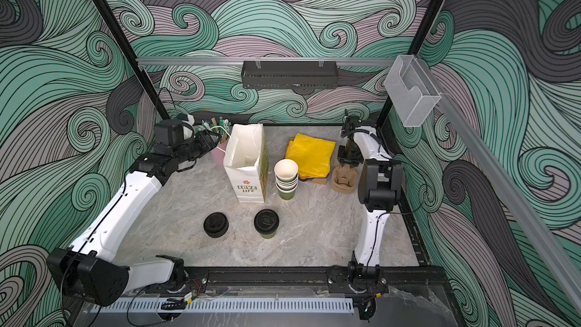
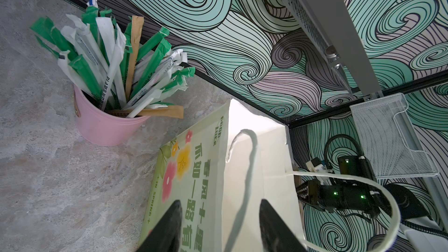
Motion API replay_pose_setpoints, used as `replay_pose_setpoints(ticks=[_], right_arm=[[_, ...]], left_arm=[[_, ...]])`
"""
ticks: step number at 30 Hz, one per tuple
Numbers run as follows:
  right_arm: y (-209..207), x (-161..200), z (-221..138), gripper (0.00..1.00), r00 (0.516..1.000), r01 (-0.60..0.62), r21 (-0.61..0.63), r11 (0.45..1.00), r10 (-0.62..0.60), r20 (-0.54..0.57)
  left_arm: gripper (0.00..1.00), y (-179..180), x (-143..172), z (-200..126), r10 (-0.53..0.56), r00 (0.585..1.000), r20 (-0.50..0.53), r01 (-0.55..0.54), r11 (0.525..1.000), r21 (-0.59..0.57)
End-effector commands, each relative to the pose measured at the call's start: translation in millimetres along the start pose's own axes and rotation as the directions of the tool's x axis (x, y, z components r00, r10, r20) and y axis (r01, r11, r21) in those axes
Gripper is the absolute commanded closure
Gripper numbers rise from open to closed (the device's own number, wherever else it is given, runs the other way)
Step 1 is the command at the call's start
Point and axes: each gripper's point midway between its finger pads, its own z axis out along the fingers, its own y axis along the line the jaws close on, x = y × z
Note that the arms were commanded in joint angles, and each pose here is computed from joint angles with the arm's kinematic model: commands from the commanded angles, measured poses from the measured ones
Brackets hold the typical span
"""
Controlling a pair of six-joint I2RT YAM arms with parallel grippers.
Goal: Pack a coffee takeout order
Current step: Pick up the cup tray from the cup tray.
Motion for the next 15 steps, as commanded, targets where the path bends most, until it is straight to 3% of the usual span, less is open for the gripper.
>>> replay_pose_setpoints(ticks=[1,10,15], right_arm=[[0.0,0.6,-21.4,0.67,1.0,-0.004,-0.019,1.0,0.004,0.025],[1.7,1.7,-21.4,0.67,1.0,-0.001,-0.037,0.999,0.002,0.018],[-7.5,-0.1,-28.4,0.67,0.999,-0.003,0.012,1.0,0.003,0.045]], left_arm=[[0.46,-3.0,-9.3,-11.0,0.021,0.999,0.036,-0.021,1.0,0.002],[0.46,-4.6,-11.0,-13.1,0.037,0.998,0.043,-0.037,0.999,0.005],[0.44,-15.8,-18.0,-20.5,0.101,0.993,0.064,-0.103,0.994,0.024]])
